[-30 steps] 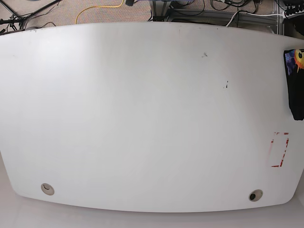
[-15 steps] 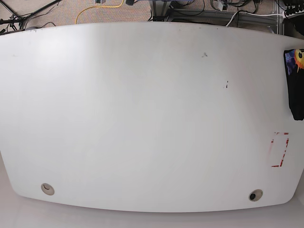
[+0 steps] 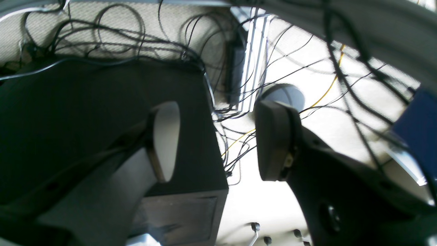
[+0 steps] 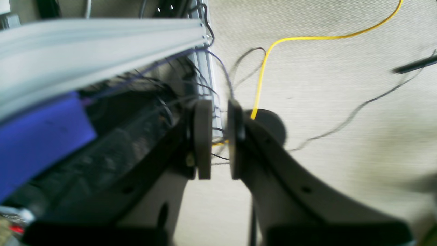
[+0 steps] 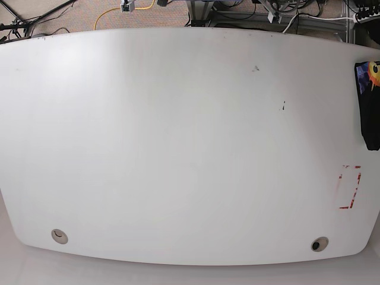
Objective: Fold the T-shirt properly
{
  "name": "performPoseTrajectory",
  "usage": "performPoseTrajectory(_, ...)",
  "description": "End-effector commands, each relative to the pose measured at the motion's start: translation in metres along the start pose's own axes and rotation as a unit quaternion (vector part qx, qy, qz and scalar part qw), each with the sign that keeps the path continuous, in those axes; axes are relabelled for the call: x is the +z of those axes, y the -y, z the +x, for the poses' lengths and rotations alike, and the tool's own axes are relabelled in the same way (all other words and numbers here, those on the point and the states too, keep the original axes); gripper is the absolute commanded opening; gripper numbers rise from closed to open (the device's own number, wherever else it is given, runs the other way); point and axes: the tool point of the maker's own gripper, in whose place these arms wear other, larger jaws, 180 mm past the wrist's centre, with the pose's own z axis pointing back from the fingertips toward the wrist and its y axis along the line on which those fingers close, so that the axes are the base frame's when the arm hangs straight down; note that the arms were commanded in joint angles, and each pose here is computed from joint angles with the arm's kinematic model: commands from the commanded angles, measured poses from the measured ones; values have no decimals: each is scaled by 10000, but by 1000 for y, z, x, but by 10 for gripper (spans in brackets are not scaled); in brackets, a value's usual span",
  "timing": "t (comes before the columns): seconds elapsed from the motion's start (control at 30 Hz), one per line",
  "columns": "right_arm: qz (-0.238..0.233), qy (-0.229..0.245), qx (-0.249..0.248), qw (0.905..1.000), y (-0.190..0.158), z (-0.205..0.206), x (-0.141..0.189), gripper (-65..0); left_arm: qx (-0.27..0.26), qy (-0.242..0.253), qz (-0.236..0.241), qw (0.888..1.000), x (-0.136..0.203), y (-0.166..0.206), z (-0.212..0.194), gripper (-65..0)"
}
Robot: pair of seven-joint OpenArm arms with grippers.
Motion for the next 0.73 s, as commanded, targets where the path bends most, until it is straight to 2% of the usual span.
performPoseTrajectory(0.0,-173,-141,168,9996,7,-5,0,-569,-24,-196,119,9997,1,-6,-6,-325)
performPoseTrajectory(0.2,-219,-230,269,9991,-1,-3,-6,-569,-110,-225,511,9984,2,-21,4,-325)
performPoseTrajectory(0.43,-185,-232,252,9992,-6,-4,-7,-569,-452,-326,603,9966,-1,-15,0,-325)
performPoseTrajectory(0.7,-24,-149,189,9997,-27,3,-14,-569,-469,-276,624,9966,-2,-15,4,-325)
